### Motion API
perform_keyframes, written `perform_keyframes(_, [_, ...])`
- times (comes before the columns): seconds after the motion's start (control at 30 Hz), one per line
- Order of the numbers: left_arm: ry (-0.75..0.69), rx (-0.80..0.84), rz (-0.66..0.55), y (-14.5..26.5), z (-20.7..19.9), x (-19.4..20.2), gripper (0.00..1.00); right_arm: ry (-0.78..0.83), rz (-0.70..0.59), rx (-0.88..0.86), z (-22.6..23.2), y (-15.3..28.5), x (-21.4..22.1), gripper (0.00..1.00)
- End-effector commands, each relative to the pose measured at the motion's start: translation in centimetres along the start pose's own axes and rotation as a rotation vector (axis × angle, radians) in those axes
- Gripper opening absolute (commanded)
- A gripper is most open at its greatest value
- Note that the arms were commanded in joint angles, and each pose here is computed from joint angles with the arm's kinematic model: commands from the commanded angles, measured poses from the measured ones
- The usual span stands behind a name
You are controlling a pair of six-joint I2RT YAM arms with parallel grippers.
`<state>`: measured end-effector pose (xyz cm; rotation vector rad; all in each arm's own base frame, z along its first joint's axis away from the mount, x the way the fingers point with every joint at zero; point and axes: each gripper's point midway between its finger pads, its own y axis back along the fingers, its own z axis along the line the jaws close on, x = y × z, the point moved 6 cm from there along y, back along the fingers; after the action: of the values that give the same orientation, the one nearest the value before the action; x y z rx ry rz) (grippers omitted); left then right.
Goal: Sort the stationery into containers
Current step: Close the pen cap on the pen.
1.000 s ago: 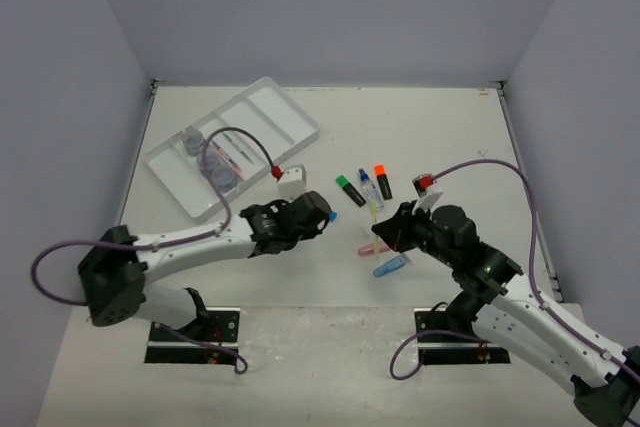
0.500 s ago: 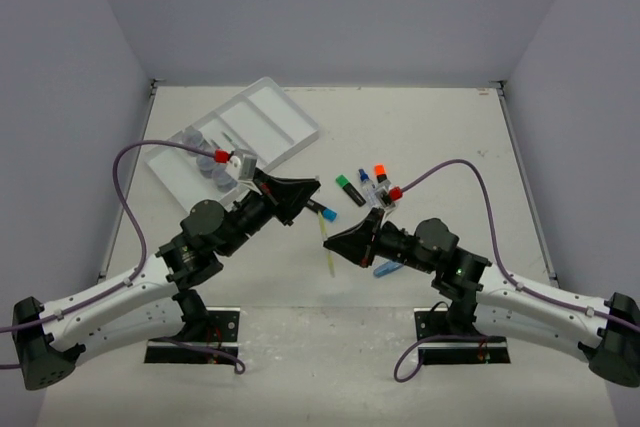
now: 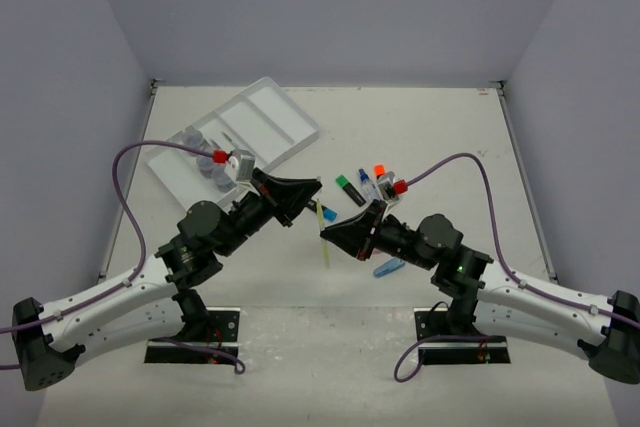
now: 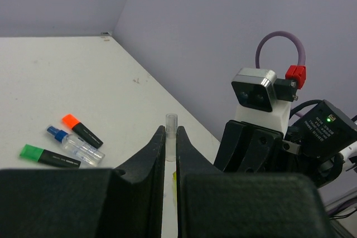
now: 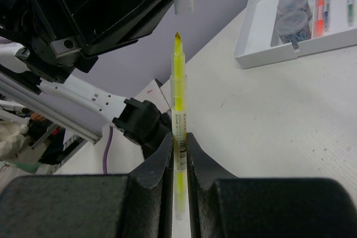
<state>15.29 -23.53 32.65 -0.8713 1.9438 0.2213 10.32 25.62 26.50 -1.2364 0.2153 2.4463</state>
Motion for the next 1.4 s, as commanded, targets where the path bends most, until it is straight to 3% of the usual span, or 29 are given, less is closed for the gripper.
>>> perform_keyframes(0.0, [0.001, 0.044, -0.035, -0.2, -0.6, -0.6, 0.0, 0.026, -0.091, -0.017, 1.2, -0.1, -2.4, 0.0])
perform_keyframes(0.53, [-0.01, 0.037, 0.004, -0.8, -0.3, 0.3, 0.0, 0.046, -0.103, 0.027, 1.0, -0.2, -3.0, 0.0])
perform_keyframes(0.87, [-0.005, 0.019, -0.044, -0.3, -0.5, -1.1, 0.0, 0.056, -0.028, 0.02, 0.5, -0.6, -1.6, 0.0])
perform_keyframes(1.37, [-0.011, 0.009, -0.044, -0.1, -0.4, -1.2, 0.0, 0.063, -0.06, 0.013, 0.9, 0.4, -2.2, 0.0])
